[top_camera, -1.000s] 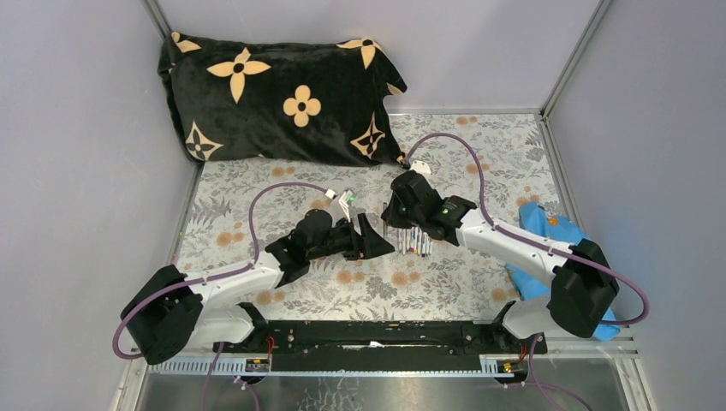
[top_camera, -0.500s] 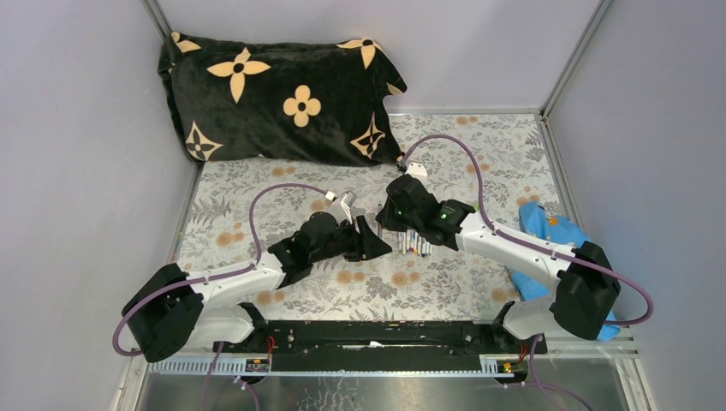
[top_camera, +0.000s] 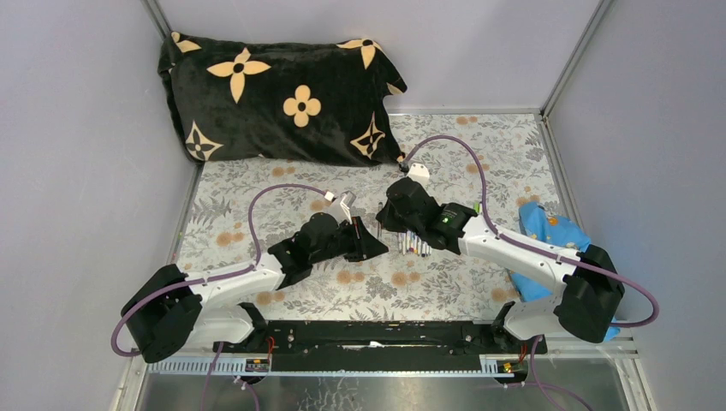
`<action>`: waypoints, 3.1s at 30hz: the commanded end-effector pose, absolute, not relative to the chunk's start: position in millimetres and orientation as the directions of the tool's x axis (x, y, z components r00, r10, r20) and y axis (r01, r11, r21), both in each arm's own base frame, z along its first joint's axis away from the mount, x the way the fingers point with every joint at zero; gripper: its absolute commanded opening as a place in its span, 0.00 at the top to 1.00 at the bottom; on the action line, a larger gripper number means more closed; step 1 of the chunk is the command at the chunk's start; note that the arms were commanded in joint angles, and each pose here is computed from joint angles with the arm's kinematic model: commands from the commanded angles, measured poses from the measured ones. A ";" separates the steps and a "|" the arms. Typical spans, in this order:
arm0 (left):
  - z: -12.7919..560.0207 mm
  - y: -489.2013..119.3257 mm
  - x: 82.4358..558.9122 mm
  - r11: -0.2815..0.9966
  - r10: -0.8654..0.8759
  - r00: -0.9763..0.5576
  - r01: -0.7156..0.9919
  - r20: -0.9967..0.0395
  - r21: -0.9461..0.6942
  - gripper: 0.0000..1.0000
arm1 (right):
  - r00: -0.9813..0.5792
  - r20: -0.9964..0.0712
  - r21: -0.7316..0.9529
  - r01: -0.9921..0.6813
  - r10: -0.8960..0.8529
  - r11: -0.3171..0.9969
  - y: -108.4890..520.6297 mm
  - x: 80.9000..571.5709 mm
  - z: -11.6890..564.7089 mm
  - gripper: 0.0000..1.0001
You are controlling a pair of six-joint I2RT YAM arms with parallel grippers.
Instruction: Open the pen caps
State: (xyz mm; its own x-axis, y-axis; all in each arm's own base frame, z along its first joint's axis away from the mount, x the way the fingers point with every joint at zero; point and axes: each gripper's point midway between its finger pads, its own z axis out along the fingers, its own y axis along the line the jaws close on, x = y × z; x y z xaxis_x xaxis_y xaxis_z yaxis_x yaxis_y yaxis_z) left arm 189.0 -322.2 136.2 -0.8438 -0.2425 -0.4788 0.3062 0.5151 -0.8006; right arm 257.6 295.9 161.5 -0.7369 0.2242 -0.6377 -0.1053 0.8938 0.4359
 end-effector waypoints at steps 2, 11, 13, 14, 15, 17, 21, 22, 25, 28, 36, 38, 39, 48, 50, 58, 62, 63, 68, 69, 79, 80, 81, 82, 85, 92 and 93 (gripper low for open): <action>162.8 -328.0 186.9 0.455 -0.257 -0.815 0.371 -0.518 -0.809 1.00 | -0.721 -0.646 0.461 -0.108 0.250 0.881 297.1 251.8 165.3 1.00; 172.6 -331.6 184.5 0.432 -0.254 -0.824 0.372 -0.507 -0.822 1.00 | -0.736 -0.646 0.435 -0.138 0.202 0.890 305.1 237.3 148.5 0.80; 173.0 -331.4 183.7 0.430 -0.254 -0.825 0.372 -0.505 -0.823 1.00 | -0.737 -0.647 0.429 -0.139 0.196 0.893 305.6 236.6 146.1 0.80; 173.0 -331.4 183.1 0.429 -0.254 -0.825 0.371 -0.504 -0.823 1.00 | -0.736 -0.648 0.426 -0.137 0.196 0.894 305.1 236.9 145.4 0.80; 173.6 -331.1 183.5 0.429 -0.255 -0.824 0.373 -0.506 -0.823 1.00 | -0.736 -0.648 0.426 -0.137 0.196 0.894 305.3 236.6 145.3 0.79; 174.1 -330.5 183.7 0.431 -0.258 -0.823 0.370 -0.506 -0.823 1.00 | -0.737 -0.647 0.421 -0.132 0.195 0.897 304.1 236.5 142.9 0.79; 175.2 -328.4 184.8 0.440 -0.263 -0.818 0.371 -0.512 -0.818 1.00 | -0.740 -0.644 0.420 -0.129 0.194 0.898 302.8 234.8 139.4 0.77; 174.2 -328.3 184.4 0.443 -0.260 -0.818 0.371 -0.513 -0.816 1.00 | -0.741 -0.644 0.418 -0.129 0.193 0.899 302.1 234.4 138.3 0.77; 172.9 -327.6 185.3 0.450 -0.259 -0.817 0.370 -0.515 -0.813 1.00 | -0.744 -0.640 0.416 -0.126 0.191 0.901 301.3 233.4 135.1 0.76; 171.5 -327.0 184.7 0.453 -0.256 -0.816 0.372 -0.518 -0.810 1.00 | -0.747 -0.638 0.414 -0.125 0.190 0.902 301.1 232.9 132.5 0.76; 169.6 -322.5 184.4 0.473 -0.247 -0.805 0.385 -0.539 -0.792 1.00 | -0.756 -0.624 0.424 -0.118 0.195 0.898 302.0 230.6 126.1 0.75; 167.8 -321.8 184.4 0.479 -0.241 -0.804 0.388 -0.543 -0.787 1.00 | -0.758 -0.622 0.429 -0.116 0.199 0.896 302.0 229.8 125.9 0.75; 166.5 -321.3 184.2 0.482 -0.238 -0.804 0.390 -0.545 -0.785 1.00 | -0.759 -0.619 0.432 -0.117 0.200 0.894 302.3 229.2 125.8 0.75; 156.3 -316.5 184.1 0.511 -0.224 -0.796 0.396 -0.562 -0.763 1.00 | -0.762 -0.613 0.441 -0.110 0.210 0.891 304.2 229.4 124.0 0.97; 154.3 -313.6 185.1 0.522 -0.231 -0.794 0.387 -0.563 -0.760 1.00 | -0.755 -0.620 0.440 -0.107 0.216 0.892 303.0 231.1 124.5 1.00; 130.9 -292.0 184.8 0.598 -0.299 -0.802 0.265 -0.517 -0.756 1.00 | -0.637 -0.717 0.447 -0.108 0.283 0.888 292.7 251.8 141.1 1.00; 111.8 -285.7 176.0 0.625 -0.296 -0.812 0.233 -0.503 -0.745 1.00 | -0.570 -0.769 0.427 -0.124 0.287 0.896 292.8 266.0 162.0 1.00; 108.4 -284.9 173.6 0.630 -0.294 -0.815 0.228 -0.500 -0.742 1.00 | -0.552 -0.782 0.421 -0.124 0.290 0.899 292.3 269.7 168.7 1.00; 93.1 -278.1 165.0 0.670 -0.285 -0.816 0.206 -0.503 -0.714 1.00 | -0.470 -0.820 0.421 -0.106 0.328 0.901 282.9 284.2 197.2 1.00; 91.7 -277.6 163.9 0.674 -0.283 -0.816 0.205 -0.505 -0.709 1.00 | -0.449 -0.822 0.438 -0.108 0.349 0.892 283.4 287.9 204.9 1.00; 63.6 -272.3 149.3 0.732 -0.247 -0.830 0.179 -0.501 -0.657 1.00 | -0.388 -0.825 0.476 -0.085 0.411 0.875 262.4 317.7 231.1 1.00; 60.9 -272.3 148.2 0.737 -0.245 -0.831 0.176 -0.499 -0.653 1.00 | -0.386 -0.824 0.481 -0.087 0.416 0.872 261.5 320.3 233.7 1.00; 58.8 -272.7 147.2 0.741 -0.243 -0.832 0.174 -0.500 -0.649 1.00 | -0.385 -0.823 0.483 -0.088 0.417 0.871 260.6 322.4 235.3 1.00; 54.8 -272.0 145.3 0.748 -0.237 -0.834 0.171 -0.498 -0.642 1.00 | -0.382 -0.824 0.483 -0.089 0.418 0.871 259.6 324.3 236.9 1.00; 45.7 -271.5 141.0 0.762 -0.231 -0.838 0.159 -0.494 -0.627 1.00 | -0.376 -0.824 0.488 -0.092 0.423 0.868 256.3 329.7 242.0 1.00; 25.5 -269.3 131.0 0.788 -0.213 -0.853 0.138 -0.476 -0.600 1.00 | -0.354 -0.827 0.496 -0.096 0.436 0.863 246.2 341.6 257.2 1.00; 23.8 -269.6 129.8 0.790 -0.211 -0.855 0.136 -0.474 -0.597 1.00 | -0.350 -0.828 0.498 -0.100 0.438 0.861 245.4 342.9 259.9 1.00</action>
State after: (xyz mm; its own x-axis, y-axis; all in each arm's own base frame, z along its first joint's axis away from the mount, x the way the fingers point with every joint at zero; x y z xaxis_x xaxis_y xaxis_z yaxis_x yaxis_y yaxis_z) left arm 176.3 -310.9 117.4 -0.7349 -0.4052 -0.5439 0.2333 0.6020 -0.7637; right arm 256.0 299.2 151.0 -0.7189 0.1993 -0.6660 -0.2107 0.8505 0.4819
